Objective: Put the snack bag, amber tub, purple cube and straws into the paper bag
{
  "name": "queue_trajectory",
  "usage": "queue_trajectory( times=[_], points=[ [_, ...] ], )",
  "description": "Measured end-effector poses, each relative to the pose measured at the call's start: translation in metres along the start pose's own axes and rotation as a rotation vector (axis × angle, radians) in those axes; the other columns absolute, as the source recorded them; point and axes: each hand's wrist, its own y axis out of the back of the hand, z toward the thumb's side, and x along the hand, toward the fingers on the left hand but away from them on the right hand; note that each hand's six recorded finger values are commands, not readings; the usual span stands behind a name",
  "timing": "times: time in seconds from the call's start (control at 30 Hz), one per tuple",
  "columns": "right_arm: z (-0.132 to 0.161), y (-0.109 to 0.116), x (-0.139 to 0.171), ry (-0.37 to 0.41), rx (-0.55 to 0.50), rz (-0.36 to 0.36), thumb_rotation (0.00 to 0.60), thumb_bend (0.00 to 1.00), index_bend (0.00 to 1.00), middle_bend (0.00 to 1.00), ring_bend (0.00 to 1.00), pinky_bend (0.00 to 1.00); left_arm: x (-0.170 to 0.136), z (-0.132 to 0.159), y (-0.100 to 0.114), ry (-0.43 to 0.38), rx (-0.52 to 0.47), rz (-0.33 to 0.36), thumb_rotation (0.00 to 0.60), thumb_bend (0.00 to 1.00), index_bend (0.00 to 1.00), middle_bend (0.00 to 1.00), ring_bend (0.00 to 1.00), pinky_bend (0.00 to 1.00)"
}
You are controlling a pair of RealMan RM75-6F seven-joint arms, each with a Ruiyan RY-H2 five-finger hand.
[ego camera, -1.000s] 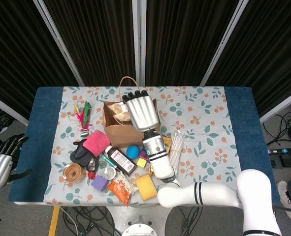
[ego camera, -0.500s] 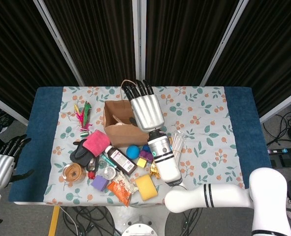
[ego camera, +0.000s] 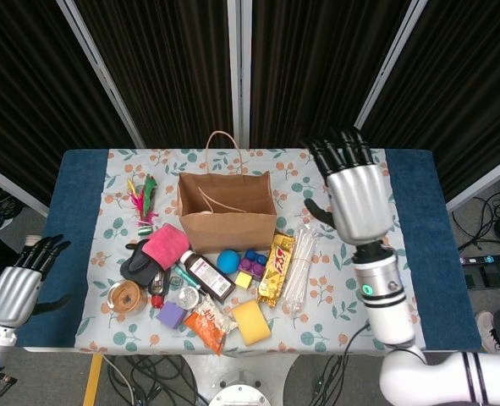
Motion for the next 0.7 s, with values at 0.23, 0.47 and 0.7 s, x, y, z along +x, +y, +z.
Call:
queue_trajectory(
  times=[0.23, 0.47, 0.7],
  points=[
    [-0.041, -0.024, 0.064, 0.035, -0.090, 0.133, 0.600, 0.00, 0.22, 0.26, 0.13, 0.13, -0.002, 0.009, -0.006, -0.019, 0.010, -0.027, 0.600, 0.10, 0.18, 0.19, 0.13, 0.21],
    [-0.072, -0.036, 0.122, 0.048, -0.162, 0.201, 0.600, 0.00, 0.23, 0.27, 0.13, 0.13, -0.007, 0.029, -0.015, -0.056, -0.055, -0.102, 0.600, 0.10, 0.21, 0.21, 0.13, 0.27],
    [-0.085, -0.013, 0.134, 0.041, -0.185, 0.153, 0.600, 0.00, 0.23, 0.27, 0.13, 0.13, -0.011, 0.076, -0.045, -0.273, 0.012, -0.221, 0.600, 0.10, 0.25, 0.24, 0.15, 0.30]
  ],
)
